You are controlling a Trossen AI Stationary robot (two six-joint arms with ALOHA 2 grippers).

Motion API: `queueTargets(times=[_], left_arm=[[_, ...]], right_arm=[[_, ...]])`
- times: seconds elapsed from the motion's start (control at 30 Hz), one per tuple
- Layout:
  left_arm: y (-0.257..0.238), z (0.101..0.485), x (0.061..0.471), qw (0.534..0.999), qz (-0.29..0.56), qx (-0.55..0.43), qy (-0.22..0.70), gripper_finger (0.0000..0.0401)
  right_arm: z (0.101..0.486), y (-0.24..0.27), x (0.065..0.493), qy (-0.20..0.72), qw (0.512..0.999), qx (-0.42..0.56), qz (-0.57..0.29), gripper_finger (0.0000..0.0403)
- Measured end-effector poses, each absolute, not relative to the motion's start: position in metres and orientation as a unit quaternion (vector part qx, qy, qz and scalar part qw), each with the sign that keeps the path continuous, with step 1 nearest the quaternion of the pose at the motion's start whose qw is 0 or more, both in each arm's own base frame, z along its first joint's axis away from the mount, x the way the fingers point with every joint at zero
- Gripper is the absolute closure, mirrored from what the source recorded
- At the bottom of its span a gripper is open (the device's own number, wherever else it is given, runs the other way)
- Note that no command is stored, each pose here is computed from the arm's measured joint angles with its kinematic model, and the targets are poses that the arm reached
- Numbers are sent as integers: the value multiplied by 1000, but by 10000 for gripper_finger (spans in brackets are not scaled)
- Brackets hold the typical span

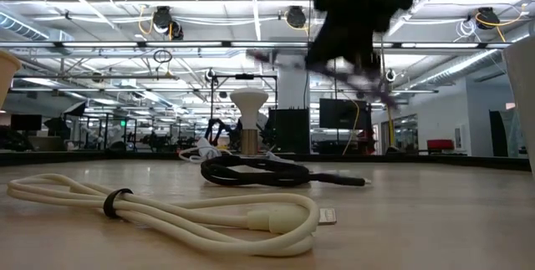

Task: Pick & Place USB Port
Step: Put the purple charger cable into the gray bin

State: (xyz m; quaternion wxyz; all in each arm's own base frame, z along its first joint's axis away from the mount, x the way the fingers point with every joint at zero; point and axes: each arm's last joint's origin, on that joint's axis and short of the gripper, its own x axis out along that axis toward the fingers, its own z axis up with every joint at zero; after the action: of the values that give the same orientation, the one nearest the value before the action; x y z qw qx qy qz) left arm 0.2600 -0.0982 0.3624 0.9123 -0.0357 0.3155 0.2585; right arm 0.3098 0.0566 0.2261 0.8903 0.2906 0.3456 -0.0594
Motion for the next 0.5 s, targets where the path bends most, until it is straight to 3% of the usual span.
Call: queueTargets(times=[0.13,0.27,0.5], left_arm=[[-98,362,259,911,259,-33,319,171],[-98,361,258,909,259,-27,326,171],[-96,360,256,905,262,-17,336,171]], right_arm=[[289,76,295,396,903,162,-24,401],[328,107,264,485,871,71,23,402],[337,161,226,534,835,131,7,402]])
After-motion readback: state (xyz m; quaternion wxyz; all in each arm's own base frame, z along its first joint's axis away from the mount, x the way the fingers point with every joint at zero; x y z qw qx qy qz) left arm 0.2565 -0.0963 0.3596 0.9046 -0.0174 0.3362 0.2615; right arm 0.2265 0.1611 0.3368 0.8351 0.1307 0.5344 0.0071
